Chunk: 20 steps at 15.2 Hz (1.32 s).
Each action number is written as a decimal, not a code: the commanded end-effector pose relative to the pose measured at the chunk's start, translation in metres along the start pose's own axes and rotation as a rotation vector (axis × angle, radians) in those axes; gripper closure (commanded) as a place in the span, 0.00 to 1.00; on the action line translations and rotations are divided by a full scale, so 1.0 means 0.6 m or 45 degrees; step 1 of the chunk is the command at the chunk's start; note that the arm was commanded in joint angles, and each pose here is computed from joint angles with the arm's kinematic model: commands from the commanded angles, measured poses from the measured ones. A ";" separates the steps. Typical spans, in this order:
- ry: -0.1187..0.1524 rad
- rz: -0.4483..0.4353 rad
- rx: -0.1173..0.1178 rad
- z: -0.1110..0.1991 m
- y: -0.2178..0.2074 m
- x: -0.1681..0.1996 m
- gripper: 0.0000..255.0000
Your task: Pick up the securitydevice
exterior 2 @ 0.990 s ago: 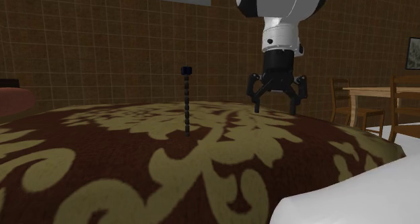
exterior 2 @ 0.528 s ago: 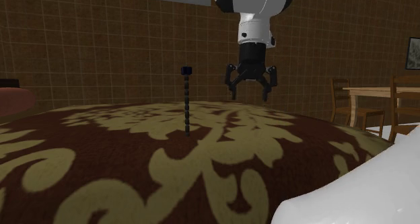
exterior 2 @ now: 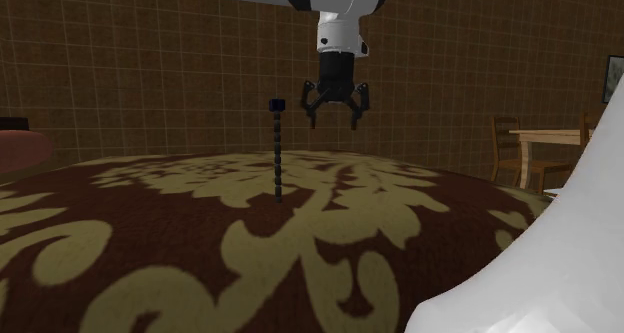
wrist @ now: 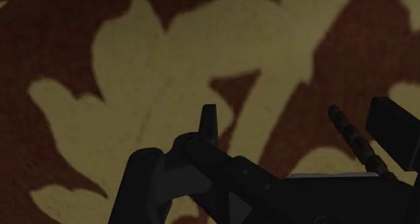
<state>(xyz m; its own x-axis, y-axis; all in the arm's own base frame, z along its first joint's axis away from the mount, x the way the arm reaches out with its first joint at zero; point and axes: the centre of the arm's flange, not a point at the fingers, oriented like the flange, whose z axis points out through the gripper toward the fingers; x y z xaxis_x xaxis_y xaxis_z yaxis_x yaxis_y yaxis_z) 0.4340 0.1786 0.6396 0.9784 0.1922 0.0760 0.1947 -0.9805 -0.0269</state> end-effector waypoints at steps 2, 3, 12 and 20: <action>0.045 -0.039 -0.006 -0.019 -0.044 0.039 0.00; 0.060 -0.052 -0.008 -0.026 -0.059 0.051 0.00; 0.191 -0.171 -0.030 -0.098 -0.198 0.146 0.00; 0.209 -0.187 -0.033 -0.056 -0.217 0.153 0.00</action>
<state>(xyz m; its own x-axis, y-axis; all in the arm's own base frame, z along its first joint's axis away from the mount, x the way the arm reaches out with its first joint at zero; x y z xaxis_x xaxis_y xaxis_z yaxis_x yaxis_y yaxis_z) 0.4954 0.3230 0.6887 0.9150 0.3260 0.2379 0.3304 -0.9436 0.0219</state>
